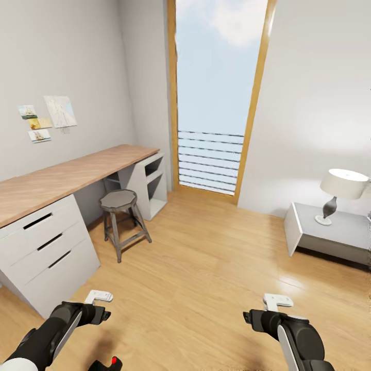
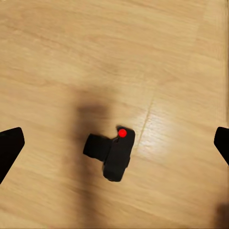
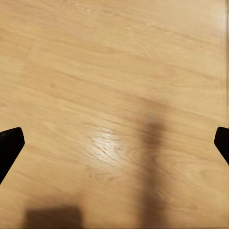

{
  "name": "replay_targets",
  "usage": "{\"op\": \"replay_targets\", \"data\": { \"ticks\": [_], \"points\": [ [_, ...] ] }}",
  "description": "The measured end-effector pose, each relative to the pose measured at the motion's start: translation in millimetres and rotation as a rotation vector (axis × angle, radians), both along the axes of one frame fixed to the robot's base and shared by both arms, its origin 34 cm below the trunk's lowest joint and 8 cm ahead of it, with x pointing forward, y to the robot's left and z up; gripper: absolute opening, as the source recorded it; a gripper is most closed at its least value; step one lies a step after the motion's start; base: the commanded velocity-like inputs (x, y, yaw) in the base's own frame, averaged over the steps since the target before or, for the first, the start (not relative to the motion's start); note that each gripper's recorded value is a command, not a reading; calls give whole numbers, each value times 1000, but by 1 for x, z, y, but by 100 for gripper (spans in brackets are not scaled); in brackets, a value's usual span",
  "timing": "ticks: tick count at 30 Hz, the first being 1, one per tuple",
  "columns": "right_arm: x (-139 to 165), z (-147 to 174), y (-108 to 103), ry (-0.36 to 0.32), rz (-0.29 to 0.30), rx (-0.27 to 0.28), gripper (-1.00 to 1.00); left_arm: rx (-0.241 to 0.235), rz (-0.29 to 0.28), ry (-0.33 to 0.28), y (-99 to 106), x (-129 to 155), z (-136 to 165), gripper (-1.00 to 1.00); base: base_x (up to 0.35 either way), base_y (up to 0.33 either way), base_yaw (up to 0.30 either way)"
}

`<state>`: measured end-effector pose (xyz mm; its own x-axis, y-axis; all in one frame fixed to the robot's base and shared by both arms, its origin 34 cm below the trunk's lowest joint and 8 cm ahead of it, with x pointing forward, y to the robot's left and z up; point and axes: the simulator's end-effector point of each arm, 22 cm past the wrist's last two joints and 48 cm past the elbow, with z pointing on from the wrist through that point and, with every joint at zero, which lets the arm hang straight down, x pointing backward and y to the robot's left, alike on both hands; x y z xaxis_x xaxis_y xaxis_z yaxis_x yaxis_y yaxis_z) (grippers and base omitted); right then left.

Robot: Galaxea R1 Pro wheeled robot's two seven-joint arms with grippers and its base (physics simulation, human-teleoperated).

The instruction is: Attach the digital camera to the camera tripod in the bedroom.

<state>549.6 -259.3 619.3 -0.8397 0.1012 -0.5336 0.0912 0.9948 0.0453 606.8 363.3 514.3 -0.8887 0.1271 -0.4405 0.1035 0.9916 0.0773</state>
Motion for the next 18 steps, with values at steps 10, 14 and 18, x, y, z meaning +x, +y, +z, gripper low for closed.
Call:
{"op": "replay_targets", "data": {
  "ticks": [10,14,18],
  "points": [
    [0,0,0,0,0,2,100,0,0,0,-1,0,0,100,-14,0,-193],
    [0,0,1,0,0,3,100,0,0,0,-1,0,0,100,-3,0,-77],
    [0,0,1,0,0,3,100,-2,0,0,-1,0,0,100,-2,34,-38]
  ]
}}
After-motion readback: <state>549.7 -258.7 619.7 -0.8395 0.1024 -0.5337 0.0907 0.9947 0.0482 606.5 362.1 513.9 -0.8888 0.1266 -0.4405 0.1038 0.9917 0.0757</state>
